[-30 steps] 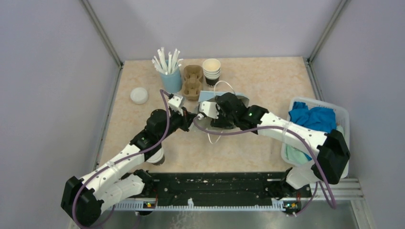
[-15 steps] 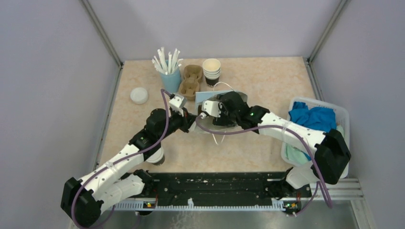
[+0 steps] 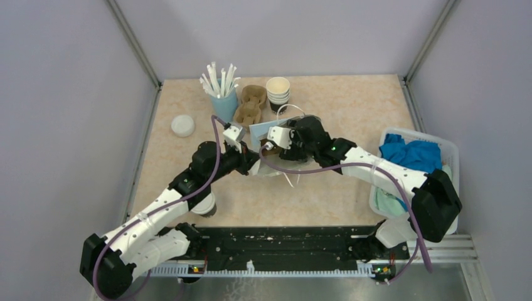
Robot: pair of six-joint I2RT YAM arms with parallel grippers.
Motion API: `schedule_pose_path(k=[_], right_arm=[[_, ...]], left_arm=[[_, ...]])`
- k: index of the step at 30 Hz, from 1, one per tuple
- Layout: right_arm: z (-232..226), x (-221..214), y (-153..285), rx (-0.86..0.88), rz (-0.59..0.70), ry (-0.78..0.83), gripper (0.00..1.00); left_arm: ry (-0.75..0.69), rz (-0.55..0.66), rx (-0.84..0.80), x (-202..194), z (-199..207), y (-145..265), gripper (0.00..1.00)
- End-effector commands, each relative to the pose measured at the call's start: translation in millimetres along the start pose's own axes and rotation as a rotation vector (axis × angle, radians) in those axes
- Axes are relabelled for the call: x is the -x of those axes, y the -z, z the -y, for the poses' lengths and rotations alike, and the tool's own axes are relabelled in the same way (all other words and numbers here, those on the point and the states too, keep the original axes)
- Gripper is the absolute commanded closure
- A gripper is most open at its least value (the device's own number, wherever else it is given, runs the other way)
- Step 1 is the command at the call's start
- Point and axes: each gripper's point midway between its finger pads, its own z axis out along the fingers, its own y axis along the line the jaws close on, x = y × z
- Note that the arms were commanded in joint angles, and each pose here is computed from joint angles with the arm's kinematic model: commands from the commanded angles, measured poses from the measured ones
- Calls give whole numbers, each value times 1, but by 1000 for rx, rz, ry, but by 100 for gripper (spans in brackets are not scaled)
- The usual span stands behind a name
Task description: Pack the takeout coffee
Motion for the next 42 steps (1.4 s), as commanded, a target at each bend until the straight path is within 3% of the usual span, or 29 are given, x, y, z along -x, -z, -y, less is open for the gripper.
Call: schedule_pose_path(k=[1,9,17,34,42], right_arm=[[20,25,12,-36,109,-61,65],[6,31,13,65,134,1,62],[-5,42,21,168,172,75,61],[-11,55,27,254,171,304,58],[-11,54,11,193,194,352,58]], left_arm=[[29,15,-55,17,15,1,100],[52,-23,-71,12,21,9,100],[-25,-6,-7,10,6,13,100],[0,-7,9,9,4,11,100],[35,1,-28,13,12,8,100]])
